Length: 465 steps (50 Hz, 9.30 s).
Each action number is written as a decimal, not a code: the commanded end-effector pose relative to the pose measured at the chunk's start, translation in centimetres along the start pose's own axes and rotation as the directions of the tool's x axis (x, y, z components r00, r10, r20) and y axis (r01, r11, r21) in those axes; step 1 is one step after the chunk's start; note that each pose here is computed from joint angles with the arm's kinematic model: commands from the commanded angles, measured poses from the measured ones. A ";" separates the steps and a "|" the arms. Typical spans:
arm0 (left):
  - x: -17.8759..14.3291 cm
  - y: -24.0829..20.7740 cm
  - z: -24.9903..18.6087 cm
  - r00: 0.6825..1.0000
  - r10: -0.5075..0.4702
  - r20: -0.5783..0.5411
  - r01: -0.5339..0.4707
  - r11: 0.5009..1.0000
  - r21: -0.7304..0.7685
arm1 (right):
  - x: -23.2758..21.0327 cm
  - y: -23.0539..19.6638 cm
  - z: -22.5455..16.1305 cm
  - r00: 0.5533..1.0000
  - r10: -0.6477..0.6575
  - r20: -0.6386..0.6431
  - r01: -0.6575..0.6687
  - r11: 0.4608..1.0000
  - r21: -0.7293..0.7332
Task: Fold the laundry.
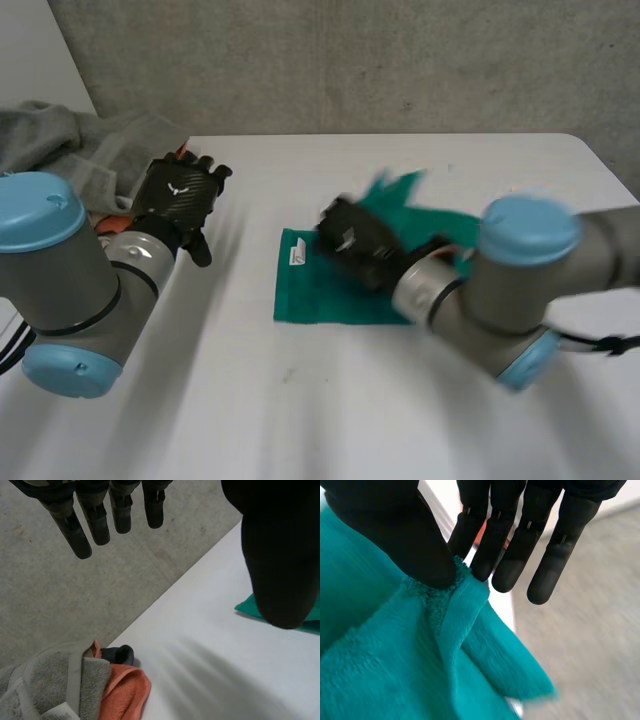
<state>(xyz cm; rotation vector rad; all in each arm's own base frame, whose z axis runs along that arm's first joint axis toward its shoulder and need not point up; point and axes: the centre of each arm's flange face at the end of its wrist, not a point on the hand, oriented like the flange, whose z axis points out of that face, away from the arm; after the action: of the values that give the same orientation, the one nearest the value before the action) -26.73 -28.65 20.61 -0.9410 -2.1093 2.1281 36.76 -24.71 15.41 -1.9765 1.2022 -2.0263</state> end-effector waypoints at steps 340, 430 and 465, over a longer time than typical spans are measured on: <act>-0.4 -6.1 13.3 0.995 0.049 0.089 -0.080 0.917 0.390 | 8.0 1.0 -9.1 0.736 0.317 -0.598 -0.533 0.816 -0.224; 10.5 3.9 6.6 0.883 -0.020 -0.469 0.013 1.000 -0.019 | 8.2 -4.3 -17.3 0.691 0.467 -0.552 -0.646 0.741 -0.183; 6.6 4.0 10.4 0.954 0.013 -0.298 0.010 0.997 0.075 | 14.4 -1.0 -14.5 0.696 0.423 -0.580 -0.618 0.764 -0.185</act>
<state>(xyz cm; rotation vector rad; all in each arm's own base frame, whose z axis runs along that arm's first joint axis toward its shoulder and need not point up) -34.87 -35.63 15.79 -1.1491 -1.8337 1.9587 22.16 -25.91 29.57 -0.9341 2.1187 -2.1350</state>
